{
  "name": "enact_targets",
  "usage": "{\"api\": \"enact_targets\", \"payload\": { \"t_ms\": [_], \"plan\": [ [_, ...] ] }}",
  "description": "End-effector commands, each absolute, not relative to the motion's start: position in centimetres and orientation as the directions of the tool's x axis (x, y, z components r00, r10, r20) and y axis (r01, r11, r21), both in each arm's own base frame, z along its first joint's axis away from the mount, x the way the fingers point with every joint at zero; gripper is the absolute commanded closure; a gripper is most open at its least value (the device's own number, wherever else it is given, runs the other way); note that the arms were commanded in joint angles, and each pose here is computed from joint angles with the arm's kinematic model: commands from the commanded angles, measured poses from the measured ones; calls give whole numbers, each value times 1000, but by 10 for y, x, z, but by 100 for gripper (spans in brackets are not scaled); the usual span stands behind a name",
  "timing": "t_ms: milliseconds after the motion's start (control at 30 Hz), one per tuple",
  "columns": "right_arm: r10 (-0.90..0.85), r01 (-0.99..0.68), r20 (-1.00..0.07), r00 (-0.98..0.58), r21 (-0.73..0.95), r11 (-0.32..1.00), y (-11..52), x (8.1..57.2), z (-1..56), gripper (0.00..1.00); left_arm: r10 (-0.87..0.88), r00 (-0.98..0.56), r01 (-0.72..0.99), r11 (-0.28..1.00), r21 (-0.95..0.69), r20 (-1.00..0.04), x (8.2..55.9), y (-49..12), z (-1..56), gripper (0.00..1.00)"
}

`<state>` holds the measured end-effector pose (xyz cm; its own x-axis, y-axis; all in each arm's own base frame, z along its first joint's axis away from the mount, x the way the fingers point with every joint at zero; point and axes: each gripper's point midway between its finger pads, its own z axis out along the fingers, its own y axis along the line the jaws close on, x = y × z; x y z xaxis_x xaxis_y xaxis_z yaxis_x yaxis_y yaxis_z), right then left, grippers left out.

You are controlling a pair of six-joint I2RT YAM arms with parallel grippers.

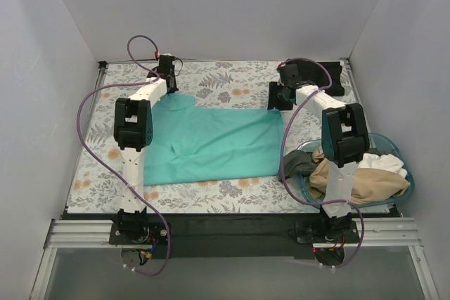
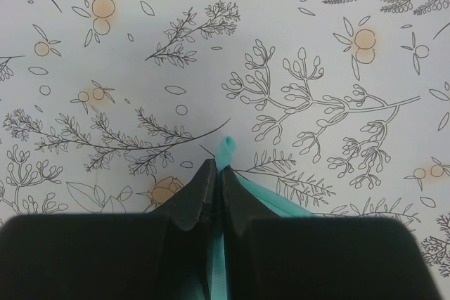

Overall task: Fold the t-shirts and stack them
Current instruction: Fold the tshirt

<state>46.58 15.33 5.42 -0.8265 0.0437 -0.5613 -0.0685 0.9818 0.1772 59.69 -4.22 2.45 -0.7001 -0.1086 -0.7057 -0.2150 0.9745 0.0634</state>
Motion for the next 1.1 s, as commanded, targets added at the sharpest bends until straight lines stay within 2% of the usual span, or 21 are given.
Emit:
{"api": "enact_targets", "payload": {
  "t_ms": [0, 167, 200, 267, 300, 367, 400, 500, 833, 1067],
  "plan": [
    [70, -78, -561, -825, 236, 969, 156, 479, 62, 46, -100, -716, -225, 970, 93, -690, 584, -34, 33, 100],
    [73, -81, -542, -837, 255, 964, 158, 477, 56, 50, -95, -716, -230, 968, 105, -692, 584, -32, 32, 100],
    [71, -87, -542, -838, 260, 962, 159, 477, 56, 56, -97, -713, -231, 968, 101, -695, 585, -33, 33, 100],
    [67, -99, -540, -839, 273, 957, 162, 477, 57, 60, -99, -711, -231, 968, 98, -696, 585, -33, 34, 100],
    [65, -104, -539, -840, 276, 956, 163, 479, 56, 69, -101, -711, -232, 968, 97, -696, 585, -33, 34, 100],
    [60, -116, -551, -832, 280, 953, 165, 484, 61, 78, -104, -708, -235, 967, 95, -699, 586, -33, 35, 100],
    [55, -120, -551, -833, 275, 954, 166, 486, 58, 87, -108, -703, -242, 966, 93, -703, 586, -32, 37, 100],
    [49, -127, -565, -824, 269, 955, 165, 491, 64, 99, -120, -686, -256, 963, 84, -717, 586, -31, 47, 100],
    [14, -153, -595, -803, 229, 961, 156, 478, 80, 99, -205, -571, -341, 940, 3, -795, 569, -25, 97, 100],
    [0, -170, -602, -799, 226, 959, 152, 458, 89, 99, -291, -519, -358, 928, -105, -804, 533, -29, 118, 100]
  ]
}}
